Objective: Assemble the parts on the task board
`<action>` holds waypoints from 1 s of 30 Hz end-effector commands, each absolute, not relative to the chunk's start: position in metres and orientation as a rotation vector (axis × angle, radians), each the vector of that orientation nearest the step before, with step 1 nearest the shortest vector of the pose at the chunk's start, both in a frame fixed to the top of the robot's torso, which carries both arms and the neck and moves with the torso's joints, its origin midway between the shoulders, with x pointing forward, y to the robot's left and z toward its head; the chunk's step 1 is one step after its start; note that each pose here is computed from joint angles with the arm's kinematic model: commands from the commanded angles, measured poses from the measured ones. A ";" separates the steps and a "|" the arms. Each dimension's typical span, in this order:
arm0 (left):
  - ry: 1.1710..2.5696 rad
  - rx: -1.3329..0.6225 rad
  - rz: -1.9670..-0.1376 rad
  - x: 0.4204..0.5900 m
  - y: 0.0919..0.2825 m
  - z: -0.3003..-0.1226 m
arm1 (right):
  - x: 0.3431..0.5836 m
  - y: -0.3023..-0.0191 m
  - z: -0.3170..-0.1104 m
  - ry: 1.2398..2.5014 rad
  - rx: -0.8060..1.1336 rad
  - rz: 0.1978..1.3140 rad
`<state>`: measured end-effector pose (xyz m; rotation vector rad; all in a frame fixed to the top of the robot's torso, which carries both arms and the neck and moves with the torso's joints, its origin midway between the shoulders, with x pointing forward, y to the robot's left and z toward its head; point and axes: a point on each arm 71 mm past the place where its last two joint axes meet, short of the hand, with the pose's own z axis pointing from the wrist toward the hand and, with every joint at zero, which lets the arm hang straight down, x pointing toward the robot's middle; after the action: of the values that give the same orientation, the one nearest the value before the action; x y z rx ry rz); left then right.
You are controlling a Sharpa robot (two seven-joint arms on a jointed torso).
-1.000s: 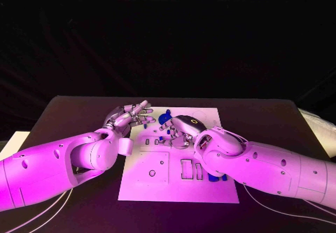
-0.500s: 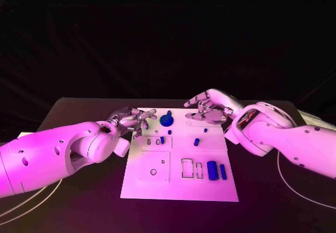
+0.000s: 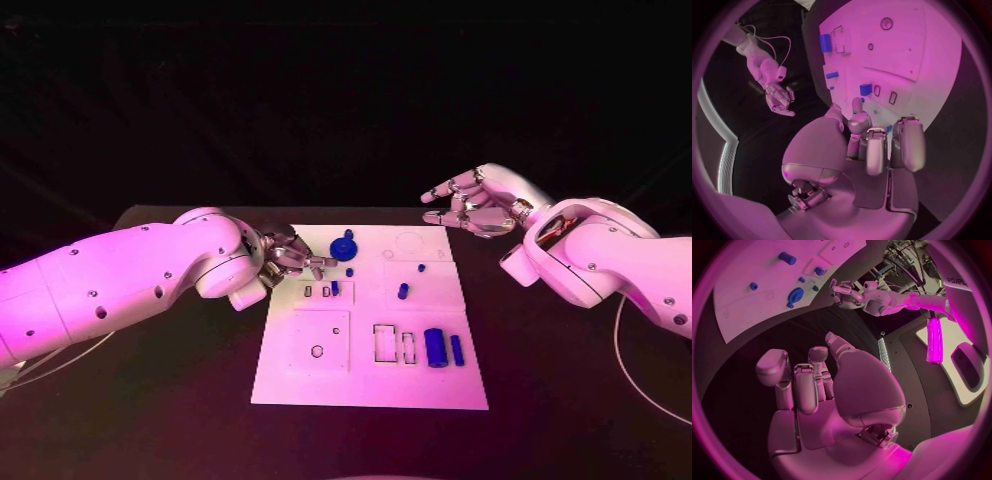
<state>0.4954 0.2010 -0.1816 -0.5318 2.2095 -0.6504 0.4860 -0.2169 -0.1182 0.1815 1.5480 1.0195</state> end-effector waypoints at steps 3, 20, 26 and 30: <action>2.291 -0.293 -0.376 0.503 0.195 -0.184 | 0.487 -0.218 -0.121 1.581 0.200 1.041; 2.338 -0.185 -0.293 0.524 0.170 -0.186 | 0.490 -0.216 -0.126 1.615 0.196 1.029; 2.348 -0.172 -0.285 0.527 0.164 -0.188 | 0.491 -0.216 -0.127 1.621 0.189 1.022; 2.356 -0.165 -0.281 0.528 0.161 -0.189 | 0.491 -0.215 -0.127 1.623 0.184 1.021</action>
<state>0.5288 0.1618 -0.1886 -0.2030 2.3308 -0.3041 0.4911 -0.2160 -0.1261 0.2007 1.6054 1.0241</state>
